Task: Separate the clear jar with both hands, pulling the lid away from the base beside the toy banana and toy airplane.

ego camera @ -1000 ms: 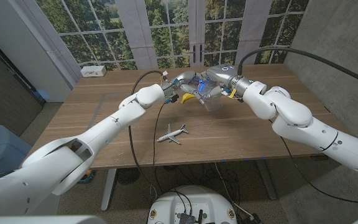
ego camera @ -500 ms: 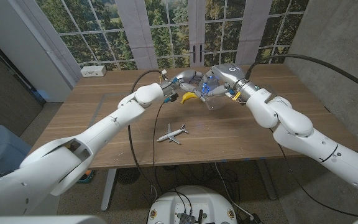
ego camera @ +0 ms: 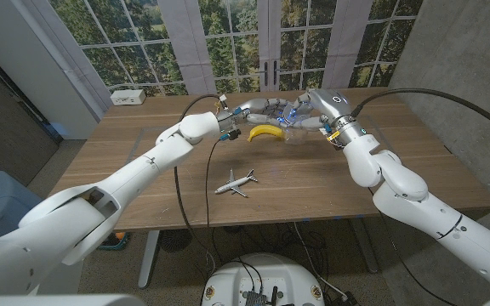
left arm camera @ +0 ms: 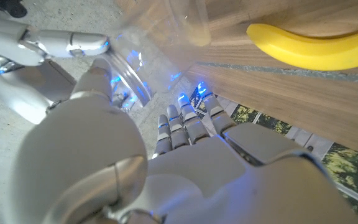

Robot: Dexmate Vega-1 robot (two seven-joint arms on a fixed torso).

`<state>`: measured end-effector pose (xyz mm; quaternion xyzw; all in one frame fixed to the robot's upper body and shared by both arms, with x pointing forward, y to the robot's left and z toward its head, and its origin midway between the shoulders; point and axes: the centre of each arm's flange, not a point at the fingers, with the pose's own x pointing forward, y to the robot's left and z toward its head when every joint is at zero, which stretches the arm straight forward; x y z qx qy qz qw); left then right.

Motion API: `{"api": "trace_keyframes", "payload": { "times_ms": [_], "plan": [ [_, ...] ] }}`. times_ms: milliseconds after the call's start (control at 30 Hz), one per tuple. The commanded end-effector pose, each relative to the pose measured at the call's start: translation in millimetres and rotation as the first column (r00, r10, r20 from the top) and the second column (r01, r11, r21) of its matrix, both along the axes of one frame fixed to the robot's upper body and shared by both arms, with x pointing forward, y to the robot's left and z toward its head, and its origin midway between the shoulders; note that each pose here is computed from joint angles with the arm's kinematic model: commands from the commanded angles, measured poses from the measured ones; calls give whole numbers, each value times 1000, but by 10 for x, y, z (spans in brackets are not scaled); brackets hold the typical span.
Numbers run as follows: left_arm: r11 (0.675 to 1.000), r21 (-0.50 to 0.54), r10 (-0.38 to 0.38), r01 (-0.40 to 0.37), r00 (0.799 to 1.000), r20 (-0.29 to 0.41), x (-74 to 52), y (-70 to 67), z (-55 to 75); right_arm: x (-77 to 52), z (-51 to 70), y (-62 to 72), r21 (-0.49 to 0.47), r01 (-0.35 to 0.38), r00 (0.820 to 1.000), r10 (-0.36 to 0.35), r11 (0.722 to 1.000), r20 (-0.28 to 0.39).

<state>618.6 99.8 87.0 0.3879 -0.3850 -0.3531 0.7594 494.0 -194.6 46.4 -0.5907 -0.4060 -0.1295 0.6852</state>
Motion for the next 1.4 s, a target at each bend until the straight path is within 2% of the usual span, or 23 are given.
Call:
{"api": "trace_keyframes", "payload": {
  "times_ms": [33, 100, 167, 200, 233, 333, 500, 700, 800, 967, 1133, 1400],
  "plan": [
    [997, 80, 20, -25, 998, 58, -69, -8, -48, -37, 11, -197, 213, -64, 998, 61, 975, 21],
    [993, 114, 21, -29, 997, 70, -86, -35, -44, -42, 18, -202, 244, -92, 996, 87, 965, 30],
    [989, 141, 22, -34, 996, 86, -114, -66, -50, -47, 18, -186, 248, -93, 995, 83, 964, 50],
    [987, 153, 37, -54, 993, 114, -138, -80, -51, -49, 20, -184, 256, -101, 995, 91, 961, 50],
    [985, 157, 49, -72, 988, 144, -162, -91, -55, -45, 27, -182, 272, -115, 993, 107, 956, 44],
    [986, 141, 66, -92, 982, 178, -184, -101, -65, -42, 45, -185, 295, -139, 990, 136, 945, 32],
    [993, 60, 88, -104, 970, 228, -194, -102, -95, -62, 62, -156, 337, -201, 976, 216, 920, -5],
    [995, -74, 81, -66, 971, 223, -160, -112, -143, -72, 58, -93, 379, -275, 950, 311, 884, -37],
    [991, -130, 64, -38, 978, 197, -138, -132, -167, -58, 52, -71, 406, -310, 932, 358, 860, -46],
    [963, -266, 92, -36, 975, 201, -154, -145, -216, -45, 35, -42, 423, -340, 917, 397, 840, -51],
    [911, -408, 160, -57, 962, 223, -196, -125, -246, -38, 33, -72, 433, -334, 917, 395, 837, -55],
    [916, -390, 194, -90, 952, 235, -218, -125, -249, -50, 26, -112, 430, -320, 921, 383, 844, -66]
  ]
}}
